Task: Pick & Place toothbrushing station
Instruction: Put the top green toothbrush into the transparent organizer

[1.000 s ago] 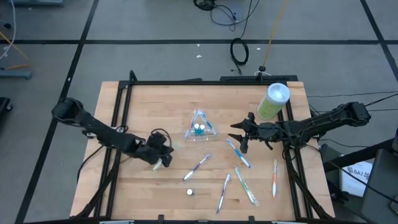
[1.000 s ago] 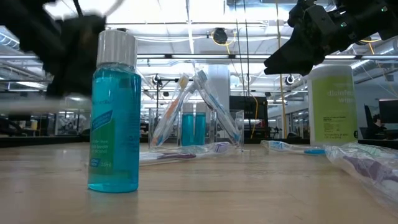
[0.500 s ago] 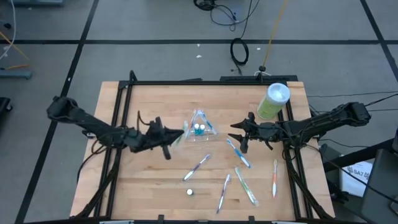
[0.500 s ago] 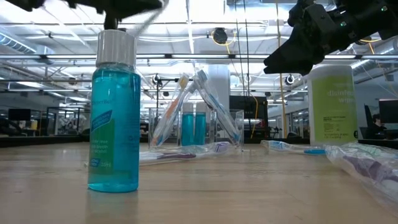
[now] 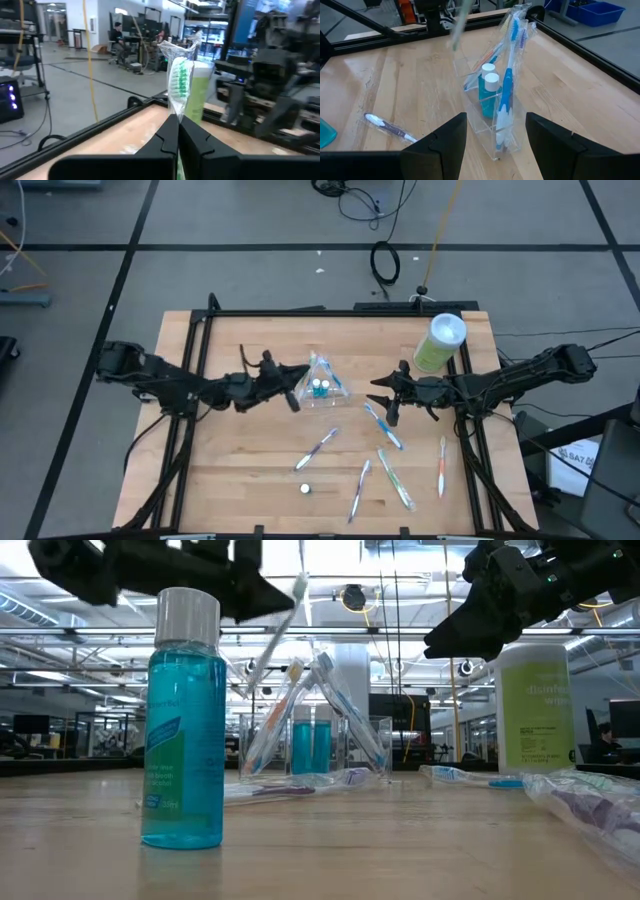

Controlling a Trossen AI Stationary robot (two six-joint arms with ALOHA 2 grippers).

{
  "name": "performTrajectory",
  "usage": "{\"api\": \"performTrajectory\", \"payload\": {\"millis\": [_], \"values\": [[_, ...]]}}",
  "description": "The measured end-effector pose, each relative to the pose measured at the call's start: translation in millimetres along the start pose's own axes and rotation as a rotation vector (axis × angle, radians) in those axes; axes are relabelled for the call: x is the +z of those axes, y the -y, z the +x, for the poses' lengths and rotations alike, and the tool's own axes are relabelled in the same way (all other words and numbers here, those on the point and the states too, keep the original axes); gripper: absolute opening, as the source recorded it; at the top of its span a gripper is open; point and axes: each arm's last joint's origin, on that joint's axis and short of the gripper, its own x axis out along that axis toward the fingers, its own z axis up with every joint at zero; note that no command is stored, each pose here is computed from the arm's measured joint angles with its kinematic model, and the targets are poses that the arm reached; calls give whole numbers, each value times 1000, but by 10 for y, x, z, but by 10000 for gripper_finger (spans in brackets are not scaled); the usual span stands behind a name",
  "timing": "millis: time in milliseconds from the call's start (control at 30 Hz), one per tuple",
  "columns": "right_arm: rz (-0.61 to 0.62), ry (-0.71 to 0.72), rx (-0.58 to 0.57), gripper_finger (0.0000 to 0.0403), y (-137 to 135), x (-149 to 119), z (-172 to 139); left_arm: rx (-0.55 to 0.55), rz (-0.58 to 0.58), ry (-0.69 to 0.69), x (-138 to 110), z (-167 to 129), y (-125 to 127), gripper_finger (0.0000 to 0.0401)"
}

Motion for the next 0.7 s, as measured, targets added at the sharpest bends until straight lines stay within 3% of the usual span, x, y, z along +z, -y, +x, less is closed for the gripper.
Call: {"api": "performTrajectory", "payload": {"millis": [367,500,600,700], "values": [[-5,0,0,196,0,0,0,71,44,-125,-533,201,-80,4],[-5,0,0,196,0,0,0,157,77,-143,-698,211,-78,2],[-6,-1,-1,196,0,-1,0,238,39,-122,-784,212,-79,6],[-6,-1,-1,196,0,-1,0,250,6,-102,-824,204,-51,3]]}}
